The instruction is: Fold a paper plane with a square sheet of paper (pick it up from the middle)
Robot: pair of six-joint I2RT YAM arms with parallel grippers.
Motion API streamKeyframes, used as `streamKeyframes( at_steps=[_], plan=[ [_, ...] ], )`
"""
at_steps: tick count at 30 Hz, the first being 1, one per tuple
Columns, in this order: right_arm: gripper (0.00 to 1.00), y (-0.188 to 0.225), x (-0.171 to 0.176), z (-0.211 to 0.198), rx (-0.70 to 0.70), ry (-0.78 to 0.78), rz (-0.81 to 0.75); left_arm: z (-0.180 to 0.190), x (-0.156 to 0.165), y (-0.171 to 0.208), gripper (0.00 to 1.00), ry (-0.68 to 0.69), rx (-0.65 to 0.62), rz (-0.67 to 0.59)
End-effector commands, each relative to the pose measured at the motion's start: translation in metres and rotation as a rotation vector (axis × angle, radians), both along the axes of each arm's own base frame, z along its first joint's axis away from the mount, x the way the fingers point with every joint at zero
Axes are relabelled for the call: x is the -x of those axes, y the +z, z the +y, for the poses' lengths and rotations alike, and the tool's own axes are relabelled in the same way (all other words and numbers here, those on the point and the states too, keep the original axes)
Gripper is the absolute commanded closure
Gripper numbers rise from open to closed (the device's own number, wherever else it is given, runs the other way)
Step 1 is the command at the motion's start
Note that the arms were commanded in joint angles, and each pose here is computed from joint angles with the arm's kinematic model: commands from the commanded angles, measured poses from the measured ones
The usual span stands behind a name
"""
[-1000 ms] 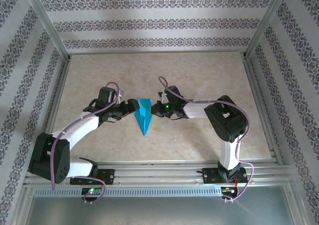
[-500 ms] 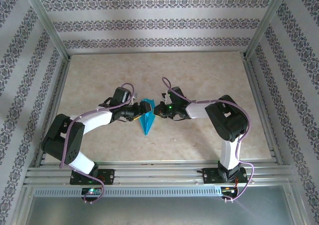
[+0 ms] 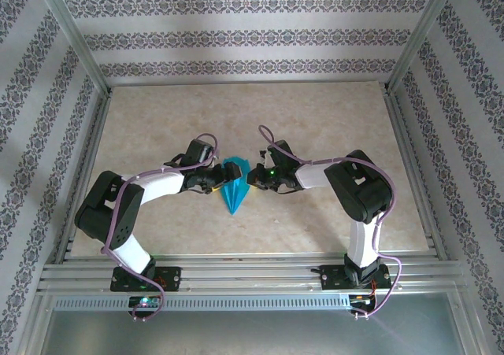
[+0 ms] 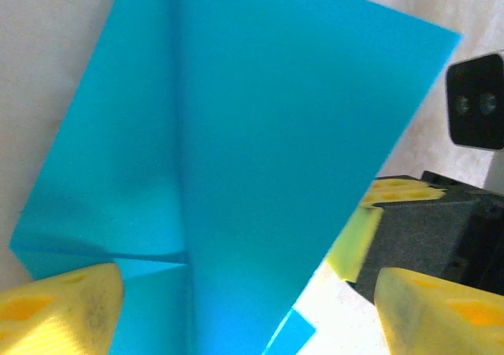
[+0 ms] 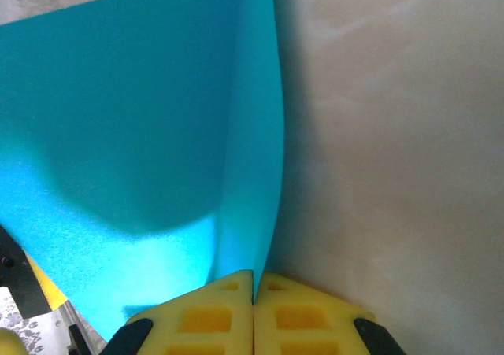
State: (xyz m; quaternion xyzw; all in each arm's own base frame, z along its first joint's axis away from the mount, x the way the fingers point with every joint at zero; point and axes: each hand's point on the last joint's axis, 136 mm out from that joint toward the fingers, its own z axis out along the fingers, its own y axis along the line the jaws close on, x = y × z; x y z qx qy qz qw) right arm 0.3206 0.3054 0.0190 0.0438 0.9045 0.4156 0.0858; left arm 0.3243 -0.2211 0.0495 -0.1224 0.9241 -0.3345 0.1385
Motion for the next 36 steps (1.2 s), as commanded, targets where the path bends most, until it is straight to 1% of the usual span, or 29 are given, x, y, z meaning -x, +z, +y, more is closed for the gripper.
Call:
streamKeyframes(
  at_steps=[1, 4, 7, 9, 13, 16, 18, 21, 25, 28, 32, 36],
  plan=[
    [0.92, 0.002, -0.001, -0.009, 0.026, -0.022, -0.015, 0.008, 0.011, -0.009, 0.16, 0.043, -0.052, 0.042],
    [0.92, 0.002, 0.000, -0.008, 0.020, -0.020, -0.011, 0.007, 0.012, -0.008, 0.16, 0.052, -0.045, 0.039],
    [0.92, 0.003, 0.000, -0.006, 0.016, -0.016, -0.009, -0.007, 0.012, 0.003, 0.16, -0.005, -0.025, 0.001],
    [0.92, 0.004, 0.000, -0.005, 0.012, -0.015, -0.009, -0.015, 0.014, 0.010, 0.17, -0.058, -0.035, -0.030],
    [0.92, 0.004, 0.000, -0.005, 0.012, -0.016, -0.006, -0.012, 0.020, 0.013, 0.22, -0.108, -0.124, -0.066],
    [0.91, 0.002, 0.001, -0.005, 0.013, -0.017, 0.000, -0.009, 0.024, 0.014, 0.27, -0.139, -0.183, -0.078],
    [0.92, 0.002, 0.001, -0.005, 0.015, -0.018, 0.001, -0.014, 0.029, 0.013, 0.31, -0.176, -0.210, -0.083],
    [0.92, 0.002, 0.000, -0.005, 0.014, -0.020, 0.001, -0.016, 0.036, 0.006, 0.34, -0.220, -0.284, -0.074],
    [0.92, 0.001, 0.000, -0.005, 0.014, -0.020, 0.004, -0.013, 0.039, -0.001, 0.36, -0.258, -0.378, -0.065],
    [0.91, 0.001, 0.001, -0.006, 0.016, -0.020, 0.005, -0.017, 0.041, -0.003, 0.38, -0.278, -0.405, -0.066],
    [0.92, 0.002, 0.000, -0.005, 0.012, -0.021, 0.005, -0.019, 0.042, -0.011, 0.43, -0.295, -0.456, -0.044],
    [0.91, 0.002, 0.000, -0.005, 0.010, -0.019, 0.007, -0.027, 0.042, -0.013, 0.47, -0.315, -0.456, -0.040]
  ],
)
